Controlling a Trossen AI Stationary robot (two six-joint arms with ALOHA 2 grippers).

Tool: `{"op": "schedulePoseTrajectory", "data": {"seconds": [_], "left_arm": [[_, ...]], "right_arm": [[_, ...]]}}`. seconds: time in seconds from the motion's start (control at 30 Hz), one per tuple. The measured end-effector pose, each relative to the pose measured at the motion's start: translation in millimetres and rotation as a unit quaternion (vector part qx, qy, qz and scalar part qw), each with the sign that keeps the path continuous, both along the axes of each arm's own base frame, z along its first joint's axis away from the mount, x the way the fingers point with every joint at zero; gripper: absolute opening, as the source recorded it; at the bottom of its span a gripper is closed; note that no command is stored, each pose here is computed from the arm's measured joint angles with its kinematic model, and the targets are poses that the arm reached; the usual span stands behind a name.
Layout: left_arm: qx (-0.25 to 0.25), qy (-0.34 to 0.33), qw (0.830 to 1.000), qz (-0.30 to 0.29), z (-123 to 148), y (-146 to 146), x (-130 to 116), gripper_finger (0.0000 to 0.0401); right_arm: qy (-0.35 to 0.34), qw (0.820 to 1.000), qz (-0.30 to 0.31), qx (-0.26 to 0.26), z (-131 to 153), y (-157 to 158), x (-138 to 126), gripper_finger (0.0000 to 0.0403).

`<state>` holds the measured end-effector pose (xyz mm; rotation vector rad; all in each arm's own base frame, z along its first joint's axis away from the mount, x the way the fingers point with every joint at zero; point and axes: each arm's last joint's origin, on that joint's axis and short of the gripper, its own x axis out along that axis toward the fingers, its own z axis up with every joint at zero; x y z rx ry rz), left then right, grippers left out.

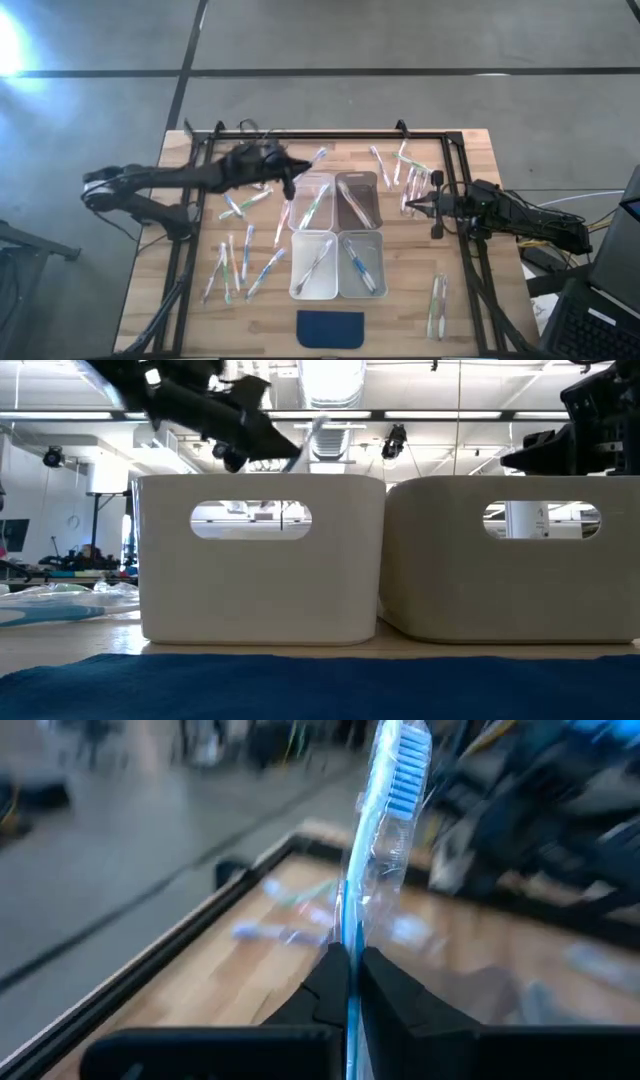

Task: Pick & Place Toothbrushes
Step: Put the blue toothbrush into the gray bin

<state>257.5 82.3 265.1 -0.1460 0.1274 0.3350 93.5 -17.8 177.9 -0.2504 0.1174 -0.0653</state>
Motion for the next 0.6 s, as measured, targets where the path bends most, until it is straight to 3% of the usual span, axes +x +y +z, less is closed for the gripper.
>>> {"op": "schedulePoseTrajectory", "data": {"seconds": [0.13, 0.23, 0.43, 0.5, 0.6], "left_arm": [[0.027, -0.101, 0.994, -0.024, -19.1, -17.0, -13.4, 0.0015], [0.043, -0.16, 0.985, -0.04, -29.7, -26.9, -23.1, 0.0016], [0.098, -0.213, 0.968, -0.092, -34.5, -44.1, -33.5, 0.0016], [0.124, -0.224, 0.96, -0.111, -31.7, -50.1, -33.6, 0.0016], [0.147, -0.232, 0.95, -0.147, -26.5, -59.2, -30.6, 0.0016]], "right_arm": [[-0.032, 1.0, 0.001, 0.002, 6.1, 0.0, 0.5, 0.0008], [-0.081, 0.996, 0.008, 0.038, 15.1, 0.5, 0.6, 0.0008], [-0.23, 0.965, 0.031, 0.12, 42.8, 0.7, 0.2, 0.0008], [-0.234, 0.96, 0.036, 0.151, 43.9, 0.0, 3.5, 0.0008], [-0.197, 0.965, 0.029, 0.17, 37.9, -2.1, 12.9, 0.0008]]}}
